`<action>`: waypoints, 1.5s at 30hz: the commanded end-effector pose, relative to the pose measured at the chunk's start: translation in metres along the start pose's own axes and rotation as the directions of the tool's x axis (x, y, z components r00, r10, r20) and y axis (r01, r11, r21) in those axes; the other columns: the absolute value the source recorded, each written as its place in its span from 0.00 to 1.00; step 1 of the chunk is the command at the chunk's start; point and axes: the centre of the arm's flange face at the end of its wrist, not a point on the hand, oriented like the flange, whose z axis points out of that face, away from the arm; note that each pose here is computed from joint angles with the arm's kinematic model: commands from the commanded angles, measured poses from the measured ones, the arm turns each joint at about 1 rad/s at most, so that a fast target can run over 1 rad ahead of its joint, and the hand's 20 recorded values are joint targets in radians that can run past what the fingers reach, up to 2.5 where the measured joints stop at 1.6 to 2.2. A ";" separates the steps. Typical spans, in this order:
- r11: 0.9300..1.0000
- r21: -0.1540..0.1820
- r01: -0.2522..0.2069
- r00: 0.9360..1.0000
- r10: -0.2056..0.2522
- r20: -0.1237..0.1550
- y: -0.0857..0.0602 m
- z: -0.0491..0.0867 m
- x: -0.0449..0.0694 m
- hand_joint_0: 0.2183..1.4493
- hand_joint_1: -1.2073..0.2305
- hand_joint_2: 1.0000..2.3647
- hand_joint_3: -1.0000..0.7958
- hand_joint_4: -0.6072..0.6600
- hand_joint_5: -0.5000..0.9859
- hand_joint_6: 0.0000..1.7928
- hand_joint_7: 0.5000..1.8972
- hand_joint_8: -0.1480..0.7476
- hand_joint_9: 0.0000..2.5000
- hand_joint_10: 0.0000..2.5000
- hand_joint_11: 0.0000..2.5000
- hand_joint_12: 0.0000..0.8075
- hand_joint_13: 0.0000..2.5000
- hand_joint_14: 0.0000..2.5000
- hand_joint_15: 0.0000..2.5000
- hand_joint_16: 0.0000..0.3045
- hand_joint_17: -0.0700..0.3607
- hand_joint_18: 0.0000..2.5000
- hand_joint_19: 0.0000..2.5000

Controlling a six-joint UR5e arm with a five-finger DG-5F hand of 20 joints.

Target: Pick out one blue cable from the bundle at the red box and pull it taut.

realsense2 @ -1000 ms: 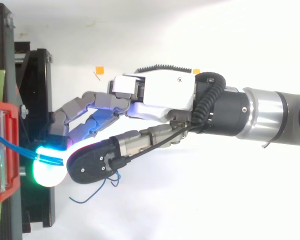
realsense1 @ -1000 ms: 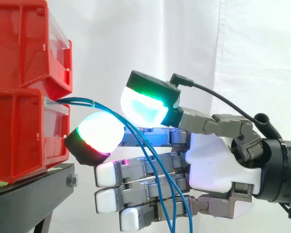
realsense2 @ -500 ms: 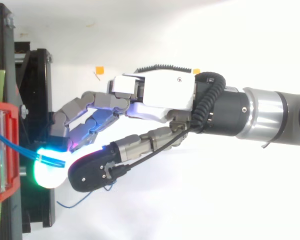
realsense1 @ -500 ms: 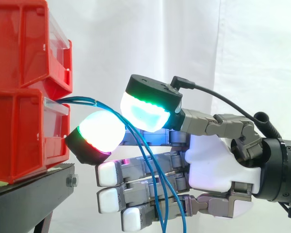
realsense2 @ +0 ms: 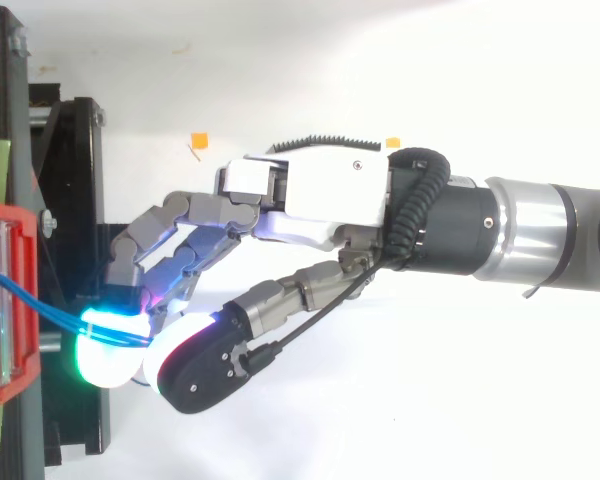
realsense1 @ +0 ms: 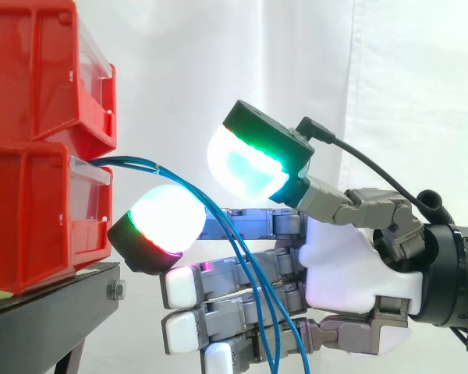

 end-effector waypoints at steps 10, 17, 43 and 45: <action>1.000 0.000 0.000 1.000 0.000 0.001 0.002 0.001 0.000 0.32 0.36 0.02 0.42 0.46 0.24 0.53 0.20 0.43 0.34 0.01 0.29 0.38 0.33 0.01 0.24 0.15 0.40 0.26 0.31; 1.000 0.002 0.002 1.000 -0.002 0.001 0.007 0.004 0.000 0.33 0.34 0.02 0.44 0.44 0.24 0.54 0.21 0.43 0.34 0.01 0.29 0.38 0.33 0.01 0.24 0.15 0.40 0.27 0.31; 0.993 0.111 0.033 0.999 -0.029 -0.037 0.050 -0.012 -0.010 0.41 0.31 0.01 0.32 0.34 0.23 0.54 0.27 0.41 0.34 0.01 0.29 0.38 0.34 0.01 0.24 0.15 0.40 0.29 0.29; 0.991 0.127 0.037 0.999 -0.033 -0.036 0.053 -0.014 -0.011 0.42 0.31 0.00 0.30 0.33 0.23 0.54 0.27 0.41 0.34 0.01 0.29 0.38 0.34 0.01 0.24 0.15 0.40 0.30 0.29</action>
